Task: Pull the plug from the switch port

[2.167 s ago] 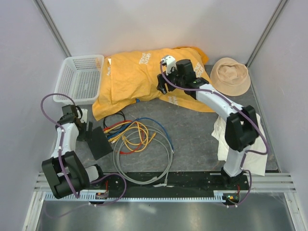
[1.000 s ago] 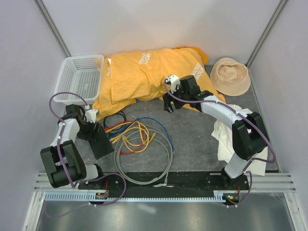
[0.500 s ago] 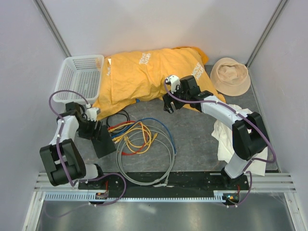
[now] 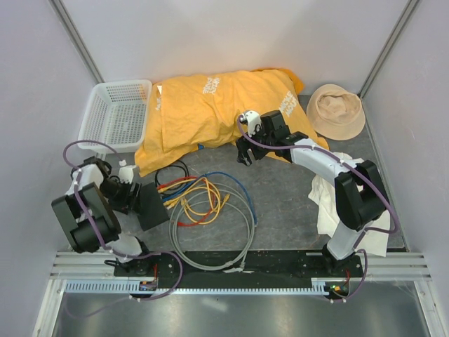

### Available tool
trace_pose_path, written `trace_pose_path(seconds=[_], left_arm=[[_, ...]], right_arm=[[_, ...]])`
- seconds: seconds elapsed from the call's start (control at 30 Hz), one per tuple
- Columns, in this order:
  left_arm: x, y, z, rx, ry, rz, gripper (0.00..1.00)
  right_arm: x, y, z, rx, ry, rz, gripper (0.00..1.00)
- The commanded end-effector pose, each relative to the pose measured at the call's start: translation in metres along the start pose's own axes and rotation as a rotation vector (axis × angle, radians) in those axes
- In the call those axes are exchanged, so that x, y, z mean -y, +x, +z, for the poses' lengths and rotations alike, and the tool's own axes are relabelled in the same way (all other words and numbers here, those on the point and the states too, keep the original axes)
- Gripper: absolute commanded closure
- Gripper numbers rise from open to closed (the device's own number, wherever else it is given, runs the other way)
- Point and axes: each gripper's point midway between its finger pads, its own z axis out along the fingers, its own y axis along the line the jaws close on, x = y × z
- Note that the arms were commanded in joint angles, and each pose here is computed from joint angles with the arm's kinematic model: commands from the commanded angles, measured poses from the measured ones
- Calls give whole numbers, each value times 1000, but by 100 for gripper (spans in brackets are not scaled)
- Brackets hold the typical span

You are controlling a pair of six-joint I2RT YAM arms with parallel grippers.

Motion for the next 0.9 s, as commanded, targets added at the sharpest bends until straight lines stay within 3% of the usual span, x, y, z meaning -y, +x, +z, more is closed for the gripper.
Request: trace_pose_path(seconds=[0.0, 0.33, 0.53, 0.77, 0.87], left_arm=[[30, -26, -1, 38, 230, 37, 25], [95, -53, 21, -19, 431, 44, 28], [115, -72, 31, -45, 386, 110, 28], [161, -113, 33, -39, 530, 6, 29], [183, -115, 41, -62, 530, 79, 29]], right_arm=[[-4, -23, -1, 54, -18, -15, 11], [4, -14, -13, 28, 36, -83, 9], [4, -6, -17, 9, 36, -101, 8], [3, -2, -17, -12, 23, -126, 8], [4, -2, -19, -12, 30, -134, 8]])
